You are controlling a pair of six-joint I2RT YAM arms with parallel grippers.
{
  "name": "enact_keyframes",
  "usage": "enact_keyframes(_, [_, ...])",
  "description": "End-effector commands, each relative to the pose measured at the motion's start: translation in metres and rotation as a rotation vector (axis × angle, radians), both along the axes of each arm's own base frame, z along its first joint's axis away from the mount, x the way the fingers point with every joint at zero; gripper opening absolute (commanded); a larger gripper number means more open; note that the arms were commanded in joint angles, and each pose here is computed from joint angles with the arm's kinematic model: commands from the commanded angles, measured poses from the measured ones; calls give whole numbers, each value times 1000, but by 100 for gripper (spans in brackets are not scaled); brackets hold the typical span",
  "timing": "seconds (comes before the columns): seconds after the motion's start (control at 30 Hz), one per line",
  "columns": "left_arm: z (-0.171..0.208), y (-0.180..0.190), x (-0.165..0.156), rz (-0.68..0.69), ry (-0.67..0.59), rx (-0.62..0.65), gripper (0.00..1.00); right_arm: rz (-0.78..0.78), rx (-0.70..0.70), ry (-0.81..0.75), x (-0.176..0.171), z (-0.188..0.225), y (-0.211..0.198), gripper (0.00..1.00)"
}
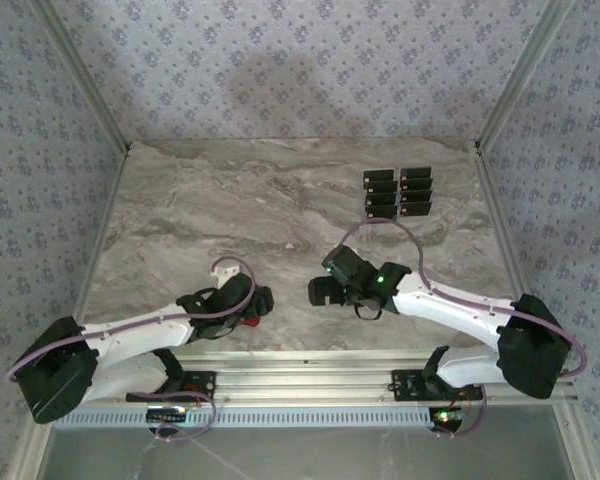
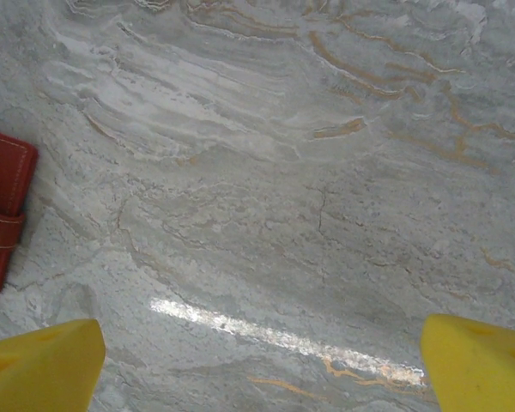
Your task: Put the credit cards into the card holder
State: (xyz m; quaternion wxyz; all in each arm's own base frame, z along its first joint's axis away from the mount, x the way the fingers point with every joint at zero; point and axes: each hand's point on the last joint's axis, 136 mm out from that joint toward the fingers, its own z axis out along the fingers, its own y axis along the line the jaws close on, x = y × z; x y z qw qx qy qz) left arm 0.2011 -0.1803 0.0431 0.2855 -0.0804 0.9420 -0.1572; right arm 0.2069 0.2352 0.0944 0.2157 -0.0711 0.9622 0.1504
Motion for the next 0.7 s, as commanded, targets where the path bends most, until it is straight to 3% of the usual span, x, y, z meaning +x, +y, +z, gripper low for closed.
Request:
enact_keyframes(0.0, [13,-23,5,-2,-33,-109,100,-42,-24,-3,4,7,-8,97])
enact_keyframes(0.47, [47,-99,20,-53,-63,-300,100,-197,17,-11,30,26,-56,96])
enact_keyframes(0.67, [78,-82,31,35,-103,-258,100,-227,13,0,27,21,-57,92])
